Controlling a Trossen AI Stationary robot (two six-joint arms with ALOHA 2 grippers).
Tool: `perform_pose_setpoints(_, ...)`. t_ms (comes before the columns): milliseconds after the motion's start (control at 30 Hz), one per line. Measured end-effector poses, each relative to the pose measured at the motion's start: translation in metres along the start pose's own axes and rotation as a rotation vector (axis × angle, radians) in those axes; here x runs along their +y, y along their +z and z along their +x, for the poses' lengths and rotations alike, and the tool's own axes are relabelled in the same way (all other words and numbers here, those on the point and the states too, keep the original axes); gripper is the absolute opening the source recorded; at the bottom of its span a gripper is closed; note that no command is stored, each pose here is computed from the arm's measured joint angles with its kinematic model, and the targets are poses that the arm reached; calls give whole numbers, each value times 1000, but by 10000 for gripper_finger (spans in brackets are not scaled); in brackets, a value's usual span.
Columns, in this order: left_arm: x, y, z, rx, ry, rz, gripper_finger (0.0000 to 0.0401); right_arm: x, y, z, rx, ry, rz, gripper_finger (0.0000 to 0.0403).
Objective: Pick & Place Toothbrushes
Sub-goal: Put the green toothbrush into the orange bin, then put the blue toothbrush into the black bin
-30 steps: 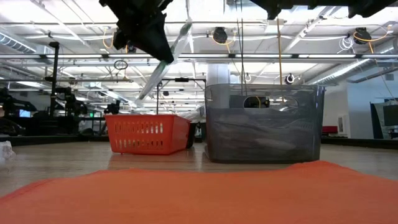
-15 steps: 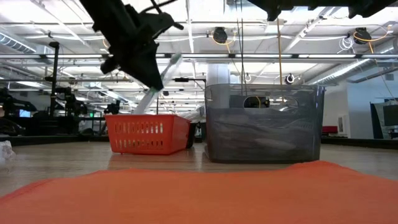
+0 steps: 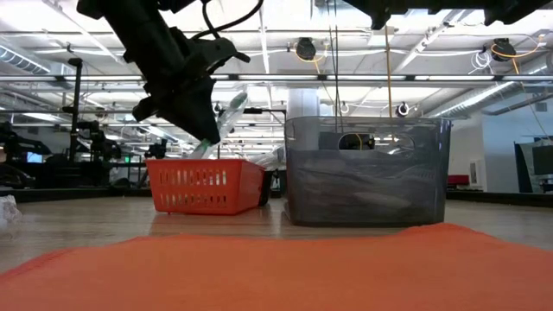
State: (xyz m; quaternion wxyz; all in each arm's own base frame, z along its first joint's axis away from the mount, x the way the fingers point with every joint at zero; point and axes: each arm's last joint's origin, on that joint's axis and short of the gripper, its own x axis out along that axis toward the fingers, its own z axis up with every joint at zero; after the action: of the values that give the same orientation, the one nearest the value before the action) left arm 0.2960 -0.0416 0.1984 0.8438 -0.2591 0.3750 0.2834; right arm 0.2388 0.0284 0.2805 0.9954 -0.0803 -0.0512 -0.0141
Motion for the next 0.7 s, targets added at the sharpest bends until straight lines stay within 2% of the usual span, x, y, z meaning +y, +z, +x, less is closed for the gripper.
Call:
perform_pose_setpoints(367,0,0,0,-5,4,15,125,0,-1,0,7,1,-1,105)
perform_pose_setpoints(567,0,0,0,3,-3,67,144,0,-1,0,7,1,-1,102)
perform_pose_setpoints(700,-4,-5,-3,68,-72,123,145,0,-1,0,7,1,-1,102)
